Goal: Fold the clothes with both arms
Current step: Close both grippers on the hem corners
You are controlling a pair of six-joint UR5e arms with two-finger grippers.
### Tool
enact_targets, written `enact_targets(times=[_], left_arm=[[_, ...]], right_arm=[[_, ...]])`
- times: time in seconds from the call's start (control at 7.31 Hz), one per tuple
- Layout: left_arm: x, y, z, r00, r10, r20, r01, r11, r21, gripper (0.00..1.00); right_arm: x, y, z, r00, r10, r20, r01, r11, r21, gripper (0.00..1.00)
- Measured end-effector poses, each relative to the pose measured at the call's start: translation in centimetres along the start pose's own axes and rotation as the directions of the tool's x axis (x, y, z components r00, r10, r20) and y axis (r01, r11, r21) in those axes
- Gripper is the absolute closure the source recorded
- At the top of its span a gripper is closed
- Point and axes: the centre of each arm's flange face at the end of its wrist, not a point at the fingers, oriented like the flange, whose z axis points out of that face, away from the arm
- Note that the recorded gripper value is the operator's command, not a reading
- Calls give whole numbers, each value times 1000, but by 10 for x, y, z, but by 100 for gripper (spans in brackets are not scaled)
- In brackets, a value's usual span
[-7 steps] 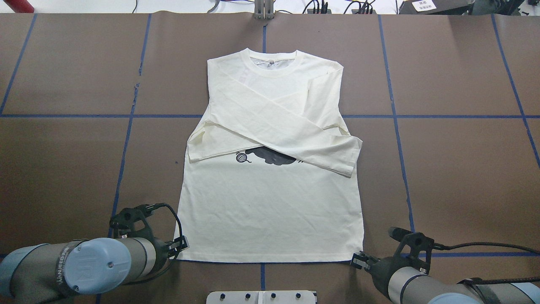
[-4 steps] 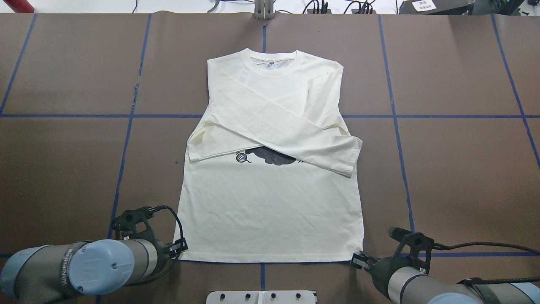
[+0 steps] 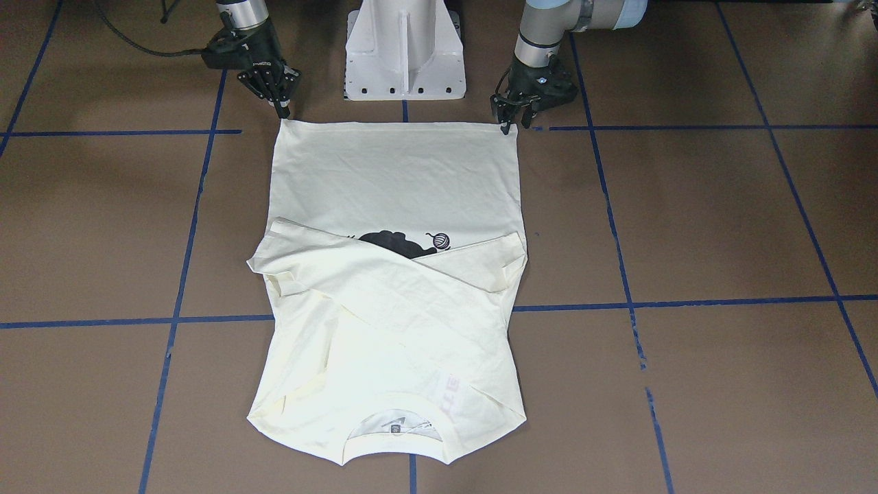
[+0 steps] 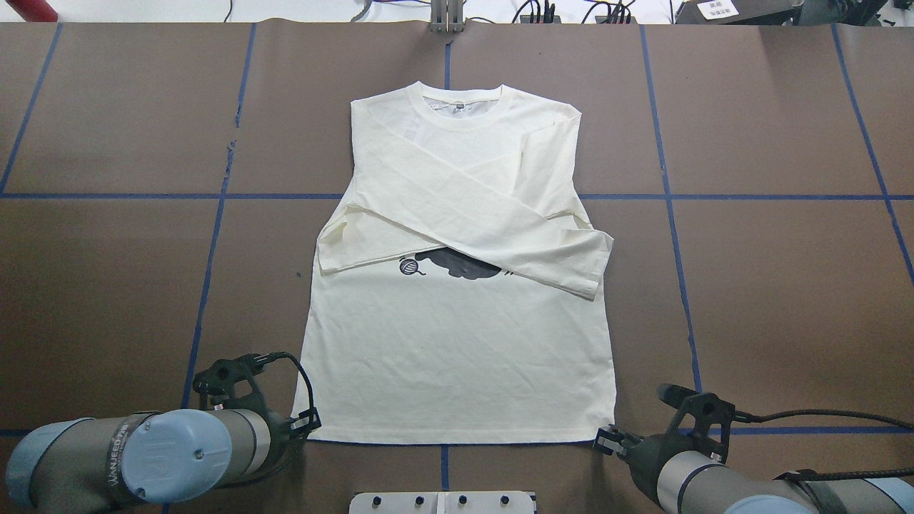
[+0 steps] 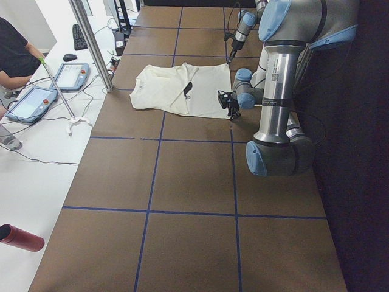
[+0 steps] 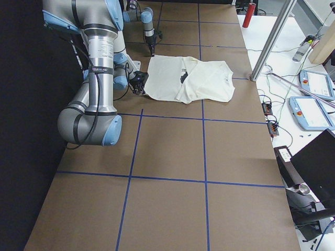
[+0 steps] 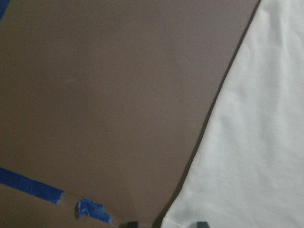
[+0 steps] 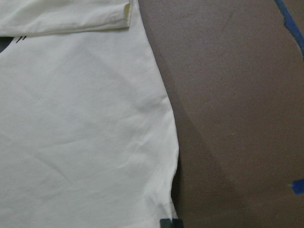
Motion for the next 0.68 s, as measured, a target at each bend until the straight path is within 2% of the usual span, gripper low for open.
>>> enact_targets(times=[0.41, 0.68], left_arm=[[6, 3, -8, 1000, -1, -19, 1, 1000, -10, 100], [14, 3, -37, 998, -3, -68, 2, 1000, -22, 100]], right_arm=[[-1, 1, -1, 1000, 1, 4, -1, 1000, -2, 100], [-8, 0, -12, 1000, 10, 23, -9, 1000, -17, 100]])
